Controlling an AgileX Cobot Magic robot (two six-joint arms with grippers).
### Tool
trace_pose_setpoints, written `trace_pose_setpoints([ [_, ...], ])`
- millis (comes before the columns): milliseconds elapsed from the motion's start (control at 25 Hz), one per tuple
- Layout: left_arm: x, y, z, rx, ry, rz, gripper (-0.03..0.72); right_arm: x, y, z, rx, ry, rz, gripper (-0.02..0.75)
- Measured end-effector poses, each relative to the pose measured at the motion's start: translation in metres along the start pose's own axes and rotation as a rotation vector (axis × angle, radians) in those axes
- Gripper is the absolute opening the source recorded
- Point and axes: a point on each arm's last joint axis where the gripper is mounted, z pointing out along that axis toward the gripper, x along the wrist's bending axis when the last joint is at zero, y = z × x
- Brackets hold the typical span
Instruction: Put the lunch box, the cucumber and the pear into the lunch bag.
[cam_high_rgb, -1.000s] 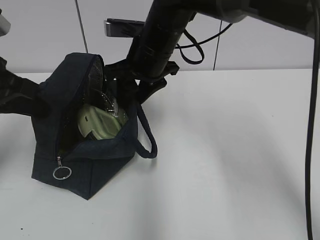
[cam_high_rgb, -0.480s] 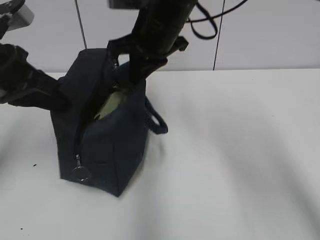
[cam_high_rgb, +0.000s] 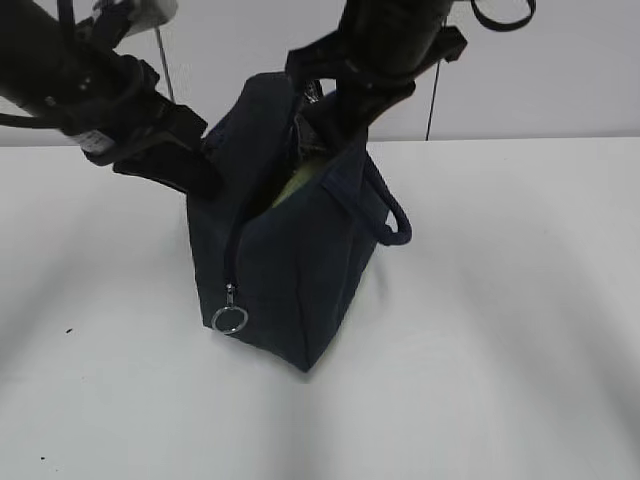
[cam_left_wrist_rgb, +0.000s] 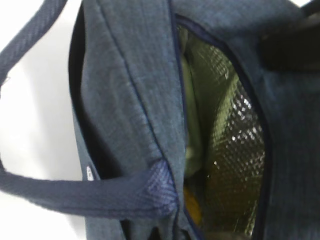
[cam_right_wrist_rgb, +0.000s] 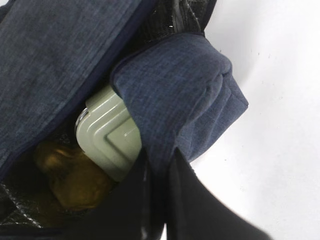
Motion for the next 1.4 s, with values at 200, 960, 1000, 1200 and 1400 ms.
trace_pose_setpoints([
  [200, 0.003, 0.007, 0.008, 0.022, -0.007, 0.005, -0.018, -0.014, -0.028, 0.015, -0.026, -0.014, 0.069, 0.026],
  [960, 0.009, 0.006, -0.012, 0.006, 0.07, -0.007, 0.325, -0.02, -0.036, -0.017, -0.193, -0.019, 0.033, 0.515],
  [1000, 0.006, 0.007, -0.022, -0.038, 0.09, 0.0, 0.327, -0.019, -0.036, -0.027, -0.216, -0.02, 0.022, 0.515],
  [1200, -0.01, -0.01, -0.053, -0.211, 0.159, 0.014, 0.321, -0.004, -0.054, -0.063, -0.313, 0.006, -0.037, 0.51],
  [1400, -0.013, -0.056, -0.057, -0.353, 0.242, -0.031, 0.316, 0.036, -0.099, -0.062, -0.407, 0.105, -0.156, 0.496],
])
